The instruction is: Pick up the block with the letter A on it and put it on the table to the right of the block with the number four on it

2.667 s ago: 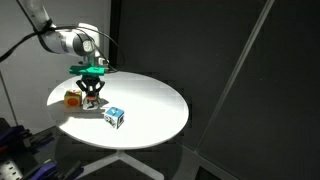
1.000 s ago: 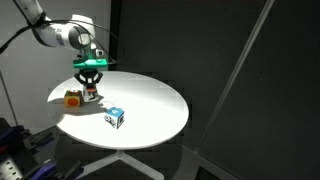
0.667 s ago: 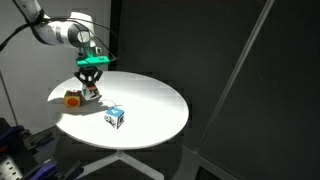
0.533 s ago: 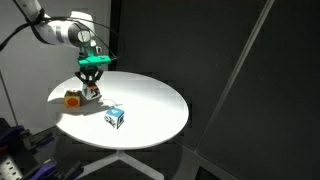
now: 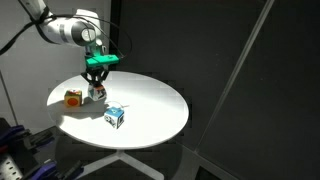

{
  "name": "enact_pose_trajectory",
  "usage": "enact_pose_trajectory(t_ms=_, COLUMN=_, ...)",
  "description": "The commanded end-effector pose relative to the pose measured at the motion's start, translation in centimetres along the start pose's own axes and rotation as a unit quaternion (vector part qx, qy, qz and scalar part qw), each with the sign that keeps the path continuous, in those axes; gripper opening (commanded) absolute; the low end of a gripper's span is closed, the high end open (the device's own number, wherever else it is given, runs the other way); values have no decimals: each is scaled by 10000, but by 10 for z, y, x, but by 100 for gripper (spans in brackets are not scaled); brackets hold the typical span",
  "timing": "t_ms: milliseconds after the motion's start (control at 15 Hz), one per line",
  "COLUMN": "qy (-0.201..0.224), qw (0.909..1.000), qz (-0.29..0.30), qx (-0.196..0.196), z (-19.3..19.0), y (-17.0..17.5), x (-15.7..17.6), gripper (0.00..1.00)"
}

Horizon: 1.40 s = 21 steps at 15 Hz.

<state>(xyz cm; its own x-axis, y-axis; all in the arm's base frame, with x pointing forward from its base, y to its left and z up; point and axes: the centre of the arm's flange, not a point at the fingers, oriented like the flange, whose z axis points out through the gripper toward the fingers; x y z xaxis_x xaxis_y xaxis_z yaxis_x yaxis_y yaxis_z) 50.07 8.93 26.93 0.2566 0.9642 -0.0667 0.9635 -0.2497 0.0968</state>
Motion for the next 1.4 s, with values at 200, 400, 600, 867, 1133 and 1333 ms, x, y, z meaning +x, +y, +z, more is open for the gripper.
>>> enact_pose_trajectory(t_ms=200, qy=44, qw=9999, qz=97, qx=-34, z=-15, y=2, x=-49, gripper=6)
enact_pose_trajectory(t_ms=400, qy=52, qw=9998, qz=215, qx=-24, z=-17, y=4, x=-69, gripper=6)
enact_pose_trajectory(t_ms=600, qy=43, qw=9993, qz=366, qx=-36, z=-19, y=6, x=-90, gripper=6)
enact_pose_trajectory(t_ms=867, qy=-28, qw=9981, qz=621, qx=-30, z=-18, y=8, x=-118, gripper=6)
enact_pose_trajectory(t_ms=1133, qy=-73, qw=9958, qz=910, qx=0, z=-15, y=11, x=-145, gripper=6)
enact_pose_trajectory(t_ms=1333, qy=-103, qw=9934, qz=1138, qx=-1, z=-13, y=18, x=-164, gripper=6)
